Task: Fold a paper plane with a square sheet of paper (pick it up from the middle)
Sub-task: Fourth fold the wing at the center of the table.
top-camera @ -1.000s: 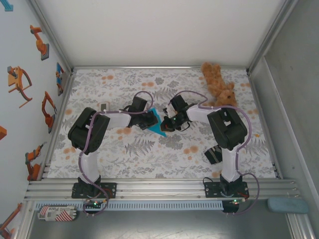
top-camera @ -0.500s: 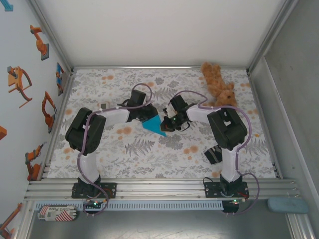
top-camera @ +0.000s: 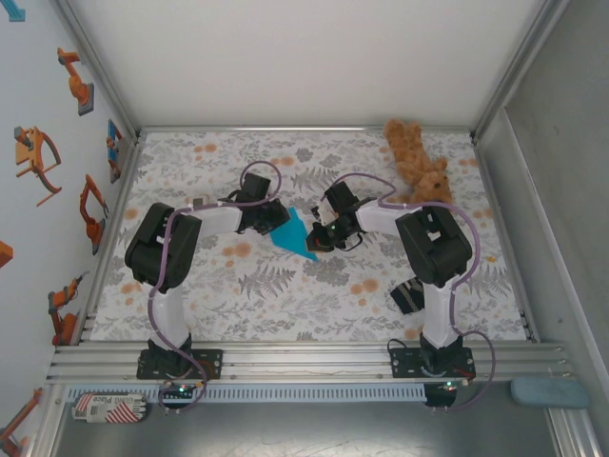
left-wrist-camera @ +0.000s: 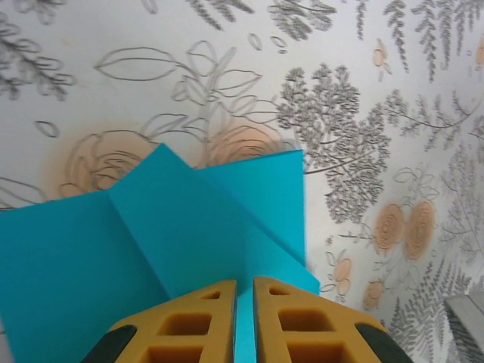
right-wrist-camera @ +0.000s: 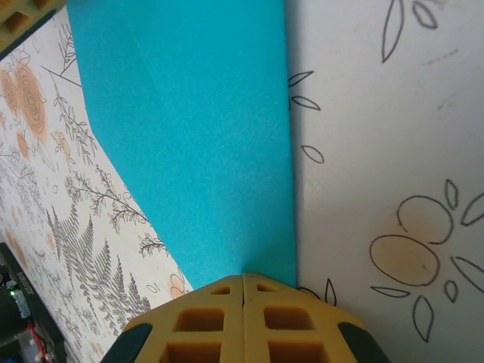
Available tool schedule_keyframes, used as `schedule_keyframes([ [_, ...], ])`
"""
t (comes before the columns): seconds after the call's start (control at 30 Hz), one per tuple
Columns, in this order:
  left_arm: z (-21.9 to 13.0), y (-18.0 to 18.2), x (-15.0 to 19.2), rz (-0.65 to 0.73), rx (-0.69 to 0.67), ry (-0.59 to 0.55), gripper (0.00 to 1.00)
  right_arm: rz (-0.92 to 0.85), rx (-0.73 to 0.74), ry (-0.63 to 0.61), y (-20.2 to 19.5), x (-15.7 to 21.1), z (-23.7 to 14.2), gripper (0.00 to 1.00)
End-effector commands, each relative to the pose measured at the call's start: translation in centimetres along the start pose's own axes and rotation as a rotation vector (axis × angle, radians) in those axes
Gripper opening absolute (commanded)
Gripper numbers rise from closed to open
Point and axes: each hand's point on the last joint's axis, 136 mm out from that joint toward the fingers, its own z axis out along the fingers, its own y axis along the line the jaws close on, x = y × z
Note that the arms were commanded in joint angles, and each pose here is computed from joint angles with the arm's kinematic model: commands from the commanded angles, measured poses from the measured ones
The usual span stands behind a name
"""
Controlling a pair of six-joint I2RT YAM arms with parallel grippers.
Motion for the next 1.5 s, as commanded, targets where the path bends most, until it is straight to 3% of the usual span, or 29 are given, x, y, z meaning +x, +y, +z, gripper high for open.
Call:
schedule_keyframes([
  [0.0, 0.8, 2.4, 0.7, -0.028, -0.062, 0.021, 0.13, 0.133, 0.211, 0.119, -6.3, 4.2, 2.3, 0.00],
  [0.67, 0.8, 6.8, -0.1, -0.051, -0.158, 0.019, 0.12, 0.173, 0.283, 0.174, -8.2, 6.1, 2.4, 0.00],
  [1.13, -1.3, 9.9, -5.7, -0.058, -0.201, -0.041, 0.12, 0.178, 0.320, 0.200, -9.2, 7.0, 2.5, 0.00],
  [1.27, -2.3, 8.2, -7.6, -0.041, -0.140, -0.065, 0.12, 0.175, 0.317, 0.196, -9.1, 6.8, 2.5, 0.00],
  [1.47, -6.2, 2.1, -7.8, 0.008, 0.008, -0.140, 0.13, 0.175, 0.309, 0.188, -8.8, 6.6, 2.3, 0.00],
])
